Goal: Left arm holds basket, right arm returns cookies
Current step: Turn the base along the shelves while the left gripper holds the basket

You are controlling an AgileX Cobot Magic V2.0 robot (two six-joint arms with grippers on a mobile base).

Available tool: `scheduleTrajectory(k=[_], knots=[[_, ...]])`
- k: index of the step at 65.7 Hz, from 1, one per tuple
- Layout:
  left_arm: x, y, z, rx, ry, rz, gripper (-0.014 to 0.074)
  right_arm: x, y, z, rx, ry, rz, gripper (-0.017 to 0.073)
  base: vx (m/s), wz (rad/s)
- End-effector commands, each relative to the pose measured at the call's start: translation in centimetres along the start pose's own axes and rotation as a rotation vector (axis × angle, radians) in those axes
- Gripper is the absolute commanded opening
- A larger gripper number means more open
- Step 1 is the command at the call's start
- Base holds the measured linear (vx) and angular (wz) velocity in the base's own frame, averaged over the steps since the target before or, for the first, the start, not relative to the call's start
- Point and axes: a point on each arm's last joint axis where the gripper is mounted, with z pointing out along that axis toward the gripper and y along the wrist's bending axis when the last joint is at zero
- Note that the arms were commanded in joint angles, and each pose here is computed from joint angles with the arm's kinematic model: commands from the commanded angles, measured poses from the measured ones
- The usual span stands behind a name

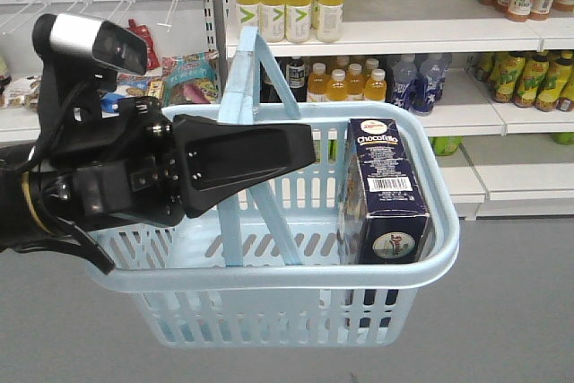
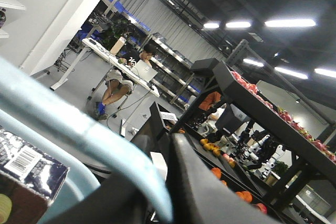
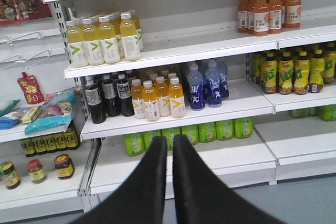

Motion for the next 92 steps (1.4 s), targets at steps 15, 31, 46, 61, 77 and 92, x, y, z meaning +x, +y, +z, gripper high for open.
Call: scheduleTrajectory(k=[15,31,46,61,77,92], knots=[[-1.47,-2.69,-0.04,0.154,-0.087,0.034,-0.0003,-0.1,-0.05,0.08,0.0,-0.058,-0.011,-0.0003,0.59,-0.06],[-1.48,-2.67,-0.04,0.152,-0.088,0.034,-0.0003,-0.1,-0.05,0.08,0.0,-0.058,-0.011,-0.0003,0.52,-0.12],[-1.48,-2.67,-0.04,0.152,-0.088,0.034,-0.0003,-0.1,-0.05,0.08,0.0,-0.058,-0.011,-0.0003,0.41,-0.28],[-1.48,-2.67,-0.04,0.152,-0.088,0.034,-0.0003,-0.1,-0.05,0.08,0.0,-0.058,-0.011,-0.0003,0.3,-0.47],[-1.48,-2.67,-0.04,0.152,-0.088,0.034,-0.0003,-0.1,-0.05,0.08,0.0,-0.058,-0.011,-0.0003,0.21,-0.56],[-1.48,-2.67,-0.04,0.152,-0.088,0.034,-0.0003,-0.1,-0.05,0.08,0.0,-0.058,-0.011,-0.0003,0.16,-0.6]])
